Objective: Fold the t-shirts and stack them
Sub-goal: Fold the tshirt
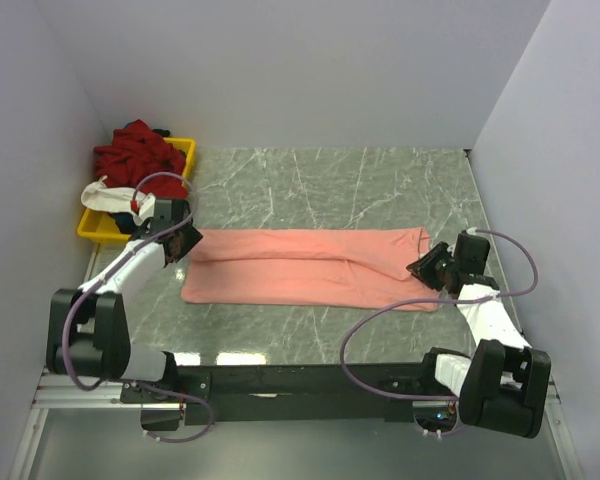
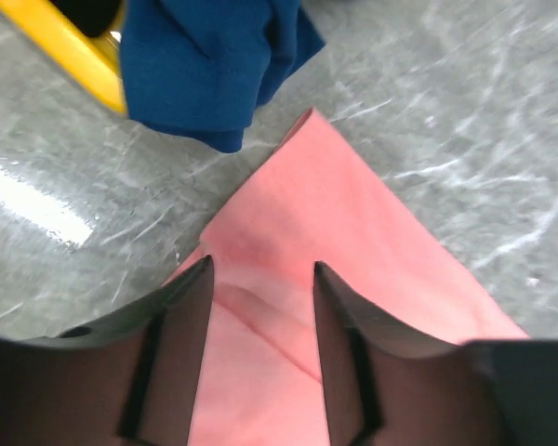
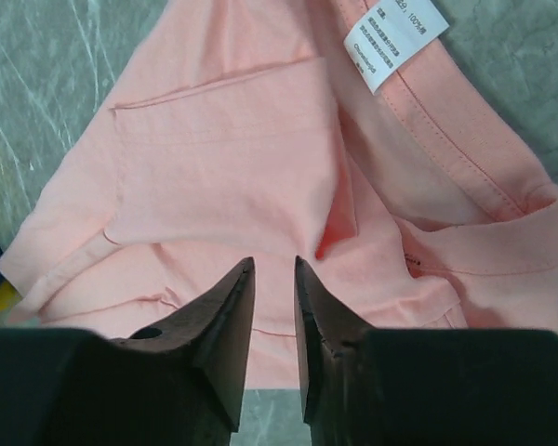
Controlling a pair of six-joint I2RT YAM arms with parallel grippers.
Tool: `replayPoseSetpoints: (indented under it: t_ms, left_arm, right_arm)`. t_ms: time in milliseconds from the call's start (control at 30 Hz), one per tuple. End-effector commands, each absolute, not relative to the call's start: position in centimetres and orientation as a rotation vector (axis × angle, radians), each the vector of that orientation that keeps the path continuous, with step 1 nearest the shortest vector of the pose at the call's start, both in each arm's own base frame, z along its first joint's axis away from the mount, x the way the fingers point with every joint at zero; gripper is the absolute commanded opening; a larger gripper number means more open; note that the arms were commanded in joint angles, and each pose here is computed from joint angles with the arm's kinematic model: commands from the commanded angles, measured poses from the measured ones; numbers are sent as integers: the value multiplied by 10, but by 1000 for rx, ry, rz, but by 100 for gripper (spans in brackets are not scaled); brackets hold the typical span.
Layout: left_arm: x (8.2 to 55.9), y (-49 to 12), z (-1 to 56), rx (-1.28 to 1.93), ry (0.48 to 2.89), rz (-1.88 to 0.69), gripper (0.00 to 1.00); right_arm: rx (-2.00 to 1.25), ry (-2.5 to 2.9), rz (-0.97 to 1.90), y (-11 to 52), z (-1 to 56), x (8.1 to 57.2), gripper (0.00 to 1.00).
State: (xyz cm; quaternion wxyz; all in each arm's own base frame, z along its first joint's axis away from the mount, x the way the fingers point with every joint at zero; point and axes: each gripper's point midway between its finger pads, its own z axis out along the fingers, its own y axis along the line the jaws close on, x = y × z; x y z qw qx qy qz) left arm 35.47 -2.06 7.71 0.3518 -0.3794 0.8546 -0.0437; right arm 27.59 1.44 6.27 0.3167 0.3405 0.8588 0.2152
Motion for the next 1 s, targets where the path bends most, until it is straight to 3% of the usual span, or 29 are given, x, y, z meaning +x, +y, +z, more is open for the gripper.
replayPoseSetpoints:
  t_ms: [0,100,267,467,967]
  left_arm:
    - [361,-19,116,-998,2077,-197,53]
    - [367,-22,139,-956,2052,-228,56]
    - [387,-54,155,-843,2087,-300,52]
    - [400,-101,142,-722,2177,-390,42]
    - [399,-251,97,-332,2409,-552,39]
  right_arm:
    - [821,2201,562,12,87,282,34]
    - [799,2151,540,9,108,291,38]
    - [775,2133,494,7,129,327,40]
    - [672,2274,428,29,118,373,40]
    - [300,2500,257,114,71,420,45]
